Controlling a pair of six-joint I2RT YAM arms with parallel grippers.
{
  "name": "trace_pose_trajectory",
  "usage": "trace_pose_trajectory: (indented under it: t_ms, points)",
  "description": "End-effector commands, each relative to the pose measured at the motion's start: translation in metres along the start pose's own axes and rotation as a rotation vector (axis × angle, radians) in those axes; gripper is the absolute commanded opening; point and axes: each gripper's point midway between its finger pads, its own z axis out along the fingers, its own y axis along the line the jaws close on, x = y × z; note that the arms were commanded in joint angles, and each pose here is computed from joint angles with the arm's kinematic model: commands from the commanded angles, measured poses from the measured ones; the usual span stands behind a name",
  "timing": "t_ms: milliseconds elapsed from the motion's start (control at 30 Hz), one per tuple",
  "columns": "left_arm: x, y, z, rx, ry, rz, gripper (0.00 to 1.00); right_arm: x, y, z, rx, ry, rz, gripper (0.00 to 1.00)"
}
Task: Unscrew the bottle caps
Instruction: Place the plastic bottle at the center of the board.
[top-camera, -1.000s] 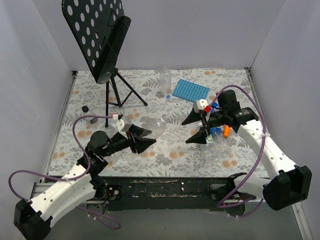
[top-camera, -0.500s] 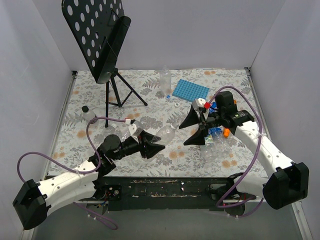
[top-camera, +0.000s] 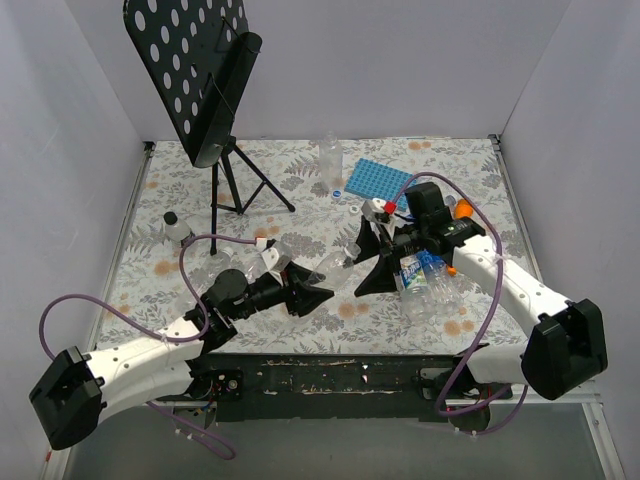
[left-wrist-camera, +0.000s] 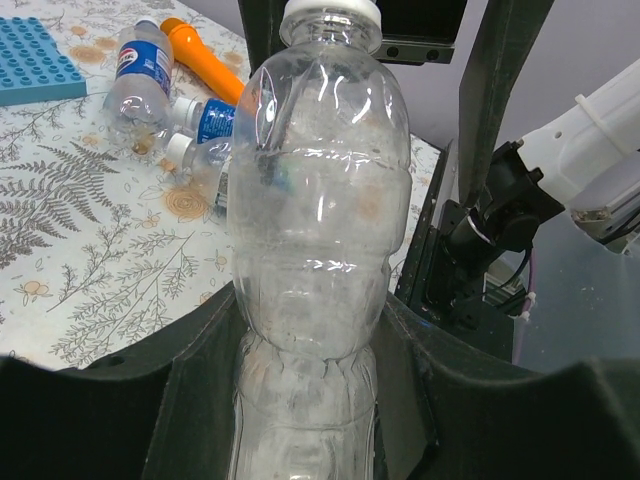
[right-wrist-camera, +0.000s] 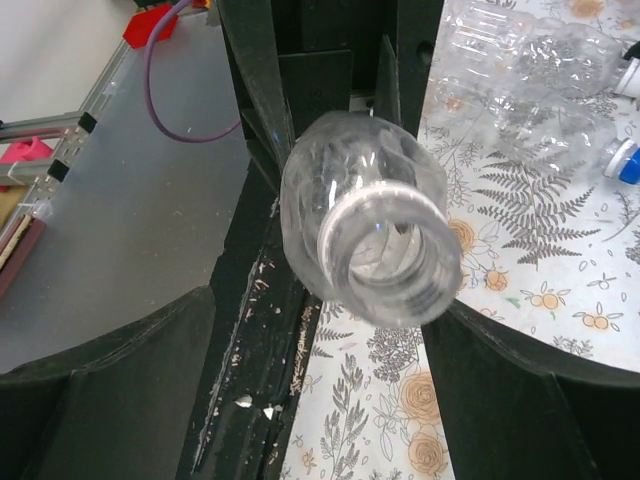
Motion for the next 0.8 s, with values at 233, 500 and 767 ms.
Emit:
trace_pose_trajectory:
  t_ms: [233,500,767]
  points:
    - [-0.005,-0.001,0.008,0.0,-0.043,0.0,0.0,-0.032,0.007,0.017,-0.095,-0.01,-0.024,0.89]
    - [-0.005,0.006,0.014,-0.035,-0.055,-0.007,0.0,-0.031,0.002,0.021,-0.102,-0.004,0.004,0.72]
    - [-0.01,0.015,0.008,-0.096,-0.076,-0.013,0.19,-0.027,-0.002,0.022,-0.09,0.009,0.003,0.1]
